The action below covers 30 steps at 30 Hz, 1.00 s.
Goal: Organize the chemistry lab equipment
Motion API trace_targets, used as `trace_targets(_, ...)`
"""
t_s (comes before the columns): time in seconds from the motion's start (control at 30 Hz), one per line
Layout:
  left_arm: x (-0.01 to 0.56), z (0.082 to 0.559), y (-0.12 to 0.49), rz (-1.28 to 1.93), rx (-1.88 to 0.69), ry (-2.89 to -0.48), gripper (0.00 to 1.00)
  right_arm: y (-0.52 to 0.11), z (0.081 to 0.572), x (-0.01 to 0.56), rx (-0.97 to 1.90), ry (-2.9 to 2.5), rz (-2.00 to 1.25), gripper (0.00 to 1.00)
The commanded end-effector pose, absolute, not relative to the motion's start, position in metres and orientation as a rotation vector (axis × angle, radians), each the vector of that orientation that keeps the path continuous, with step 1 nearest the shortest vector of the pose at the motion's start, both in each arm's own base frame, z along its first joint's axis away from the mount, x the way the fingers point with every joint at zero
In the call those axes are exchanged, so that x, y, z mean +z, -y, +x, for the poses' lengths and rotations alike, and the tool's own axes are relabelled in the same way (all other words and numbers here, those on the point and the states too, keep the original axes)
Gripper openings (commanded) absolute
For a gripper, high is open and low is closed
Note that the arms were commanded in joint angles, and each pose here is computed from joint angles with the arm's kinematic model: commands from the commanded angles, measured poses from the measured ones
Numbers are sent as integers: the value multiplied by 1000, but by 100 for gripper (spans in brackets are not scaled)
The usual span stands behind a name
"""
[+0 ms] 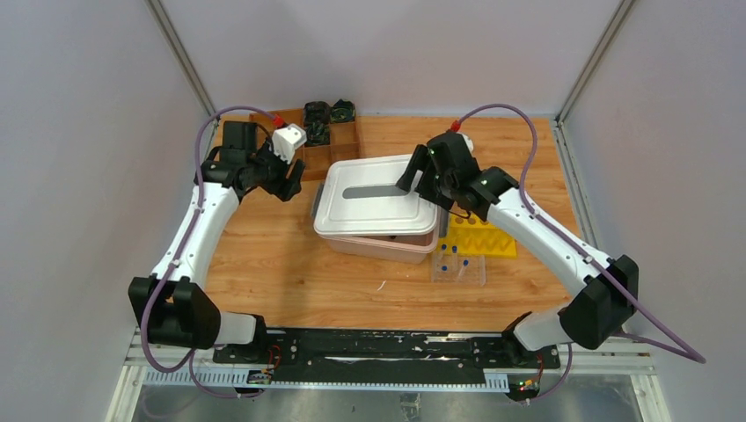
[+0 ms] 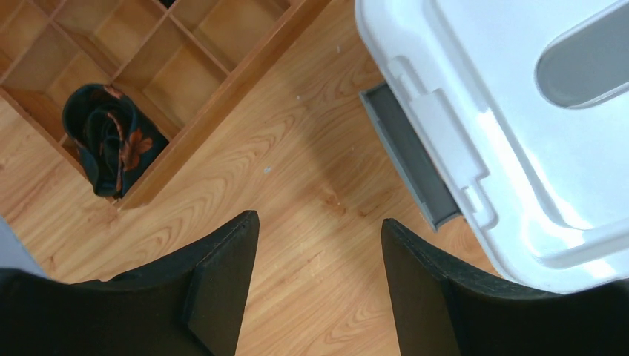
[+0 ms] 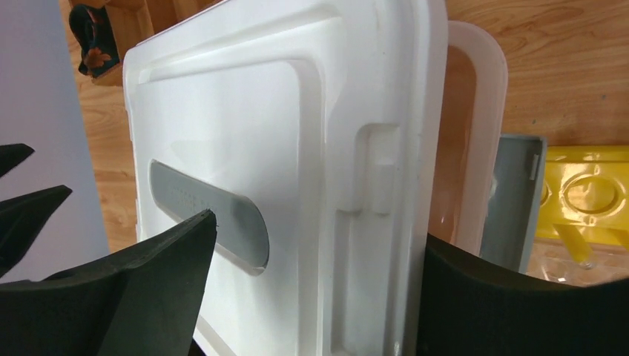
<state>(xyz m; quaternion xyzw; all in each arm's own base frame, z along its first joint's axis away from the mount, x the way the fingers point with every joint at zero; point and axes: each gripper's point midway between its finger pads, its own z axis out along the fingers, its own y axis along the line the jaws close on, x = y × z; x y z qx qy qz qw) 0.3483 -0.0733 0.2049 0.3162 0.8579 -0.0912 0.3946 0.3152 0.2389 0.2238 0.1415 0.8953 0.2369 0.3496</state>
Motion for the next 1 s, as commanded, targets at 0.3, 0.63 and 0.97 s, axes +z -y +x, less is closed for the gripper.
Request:
trace_targets(0.3,201,342,134,948,-354,-2160,66,-209,296,200,383,-2492,220,87)
trace_targets(0.63,200,345,132,956,-321,-2163,64,-184,297,228,290,-2421,203,87)
trace_targets(0.97,219,341,123,917,-328,-2141,65,-190,302,194,306,-2517,206,89)
